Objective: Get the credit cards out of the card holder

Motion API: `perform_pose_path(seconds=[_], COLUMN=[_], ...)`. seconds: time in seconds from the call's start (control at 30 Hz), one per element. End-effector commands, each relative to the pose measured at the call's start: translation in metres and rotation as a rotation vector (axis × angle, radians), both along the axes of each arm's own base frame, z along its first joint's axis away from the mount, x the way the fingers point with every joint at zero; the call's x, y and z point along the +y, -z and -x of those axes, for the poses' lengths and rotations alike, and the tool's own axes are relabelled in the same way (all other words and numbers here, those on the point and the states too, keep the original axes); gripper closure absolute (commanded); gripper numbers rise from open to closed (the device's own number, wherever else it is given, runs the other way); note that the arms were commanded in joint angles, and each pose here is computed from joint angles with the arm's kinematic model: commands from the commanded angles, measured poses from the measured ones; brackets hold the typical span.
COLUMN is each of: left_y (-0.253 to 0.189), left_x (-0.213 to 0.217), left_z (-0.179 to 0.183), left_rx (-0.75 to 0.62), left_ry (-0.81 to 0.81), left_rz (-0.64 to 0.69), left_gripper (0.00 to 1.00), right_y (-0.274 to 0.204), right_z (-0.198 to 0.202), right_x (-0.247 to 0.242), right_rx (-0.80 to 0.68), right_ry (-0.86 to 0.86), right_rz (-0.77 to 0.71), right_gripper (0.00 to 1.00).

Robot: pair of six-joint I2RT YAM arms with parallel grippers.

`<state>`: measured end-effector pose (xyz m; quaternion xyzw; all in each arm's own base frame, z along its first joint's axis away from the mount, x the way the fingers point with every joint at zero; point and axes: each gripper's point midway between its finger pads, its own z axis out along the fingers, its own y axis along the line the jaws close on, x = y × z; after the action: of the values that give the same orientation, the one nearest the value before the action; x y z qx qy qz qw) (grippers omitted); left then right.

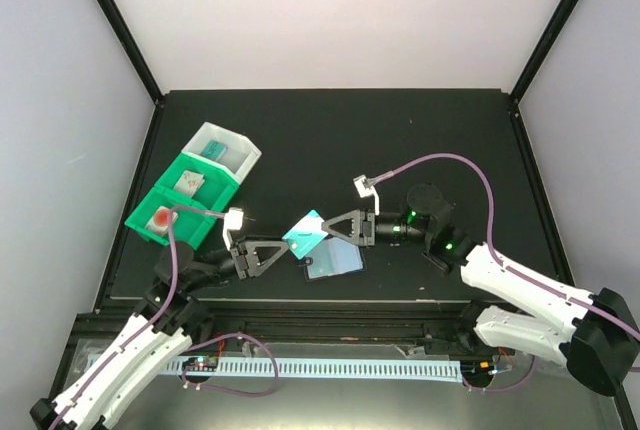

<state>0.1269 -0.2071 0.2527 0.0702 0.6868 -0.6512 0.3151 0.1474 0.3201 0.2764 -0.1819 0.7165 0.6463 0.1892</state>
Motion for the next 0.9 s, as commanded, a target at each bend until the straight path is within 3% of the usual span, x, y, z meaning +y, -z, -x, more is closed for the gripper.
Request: perform_pose_path(seconds=[0.0,0.23,0.77,0.87], left_y=[-0.013,-0.010,-0.009,-0.007], left_x=[0.004,0.001,-0.003,-0.003], left_z=[-0.005,-0.010,-0.015,-0.015], left_rx=[0.016,0.061,0.092,0.106], left_ry=[-0.039,-0.034,-0.025,-0.026], left_rz=[0.068,0.085,0.130,0.137], left_gripper=[0.43,0.59,0.72,0.84], right_y=[-0.022,-0.015,0.000,0.002], right_z=[-0.017,-0.024,-0.026,-0.026], right_x=[0.000,-0.001,0.004,0.005], right_rx=[0.059,0.118,0.155,0.161], right_ry=[0.103,0.143,0.132,0.131], right_rz=[-0.117,-0.141,-0.132,-0.131], right_gripper=[0.99,0.99,0.99,0.99])
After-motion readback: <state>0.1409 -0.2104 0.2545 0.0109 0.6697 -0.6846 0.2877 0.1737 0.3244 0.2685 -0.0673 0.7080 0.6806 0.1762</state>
